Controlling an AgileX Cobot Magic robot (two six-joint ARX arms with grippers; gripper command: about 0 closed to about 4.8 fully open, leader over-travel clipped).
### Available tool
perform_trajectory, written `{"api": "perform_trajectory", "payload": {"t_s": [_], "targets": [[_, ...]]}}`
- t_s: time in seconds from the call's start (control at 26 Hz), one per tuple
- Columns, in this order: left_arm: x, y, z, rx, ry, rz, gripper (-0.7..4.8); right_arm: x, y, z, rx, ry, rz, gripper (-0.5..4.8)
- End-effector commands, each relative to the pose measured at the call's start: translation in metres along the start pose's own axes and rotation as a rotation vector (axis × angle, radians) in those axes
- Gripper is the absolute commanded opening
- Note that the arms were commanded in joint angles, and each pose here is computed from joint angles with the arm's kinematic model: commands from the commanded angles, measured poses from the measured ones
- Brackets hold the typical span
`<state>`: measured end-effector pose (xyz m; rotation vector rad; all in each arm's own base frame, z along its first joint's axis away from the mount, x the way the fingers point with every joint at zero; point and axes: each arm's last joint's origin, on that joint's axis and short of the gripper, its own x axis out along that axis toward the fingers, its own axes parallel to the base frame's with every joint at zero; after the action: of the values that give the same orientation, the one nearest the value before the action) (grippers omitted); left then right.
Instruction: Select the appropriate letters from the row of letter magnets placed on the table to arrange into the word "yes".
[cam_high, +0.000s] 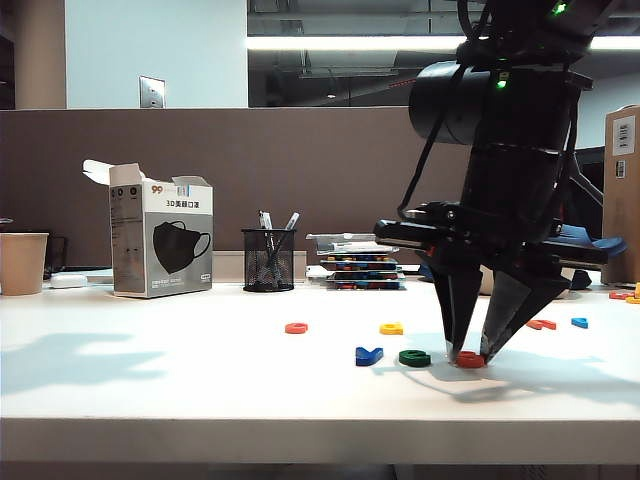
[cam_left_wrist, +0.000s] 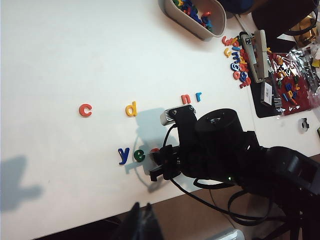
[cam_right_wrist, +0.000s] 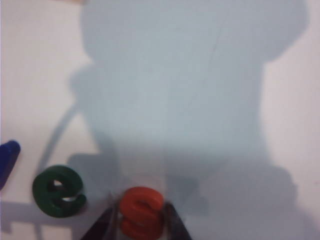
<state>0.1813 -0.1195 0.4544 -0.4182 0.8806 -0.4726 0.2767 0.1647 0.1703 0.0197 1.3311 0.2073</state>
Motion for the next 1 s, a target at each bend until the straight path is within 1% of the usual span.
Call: {"api": "perform_trajectory", "payload": {"t_s": [0.04, 0.08, 0.92, 1.0], "targets": [[-0.0021, -0.0013, 0.0008, 0.008, -0.016, -0.010, -0.05, 0.0016, -0.0013, -0.0019, 0.002, 0.017, -0.015, 1.65], [-0.0021, -0.0013, 0.0008, 0.008, -0.016, -0.010, -0.05, 0.0016, -0.0012, -0.0020, 0.002, 0.018, -0.013, 1.92], [-0.0021, -0.0013, 0.0008, 0.008, -0.016, -0.010, -0.05, -0.0002, -0.0004, -0.0011, 0.002, 0.017, 0.000, 1.92], [-0.0021, -0.0013, 0.0008, 0.008, -0.016, -0.010, -0.05, -0.0049, 0.0014, 0.0027, 0.002, 0.014, 0.006, 1.92]]}}
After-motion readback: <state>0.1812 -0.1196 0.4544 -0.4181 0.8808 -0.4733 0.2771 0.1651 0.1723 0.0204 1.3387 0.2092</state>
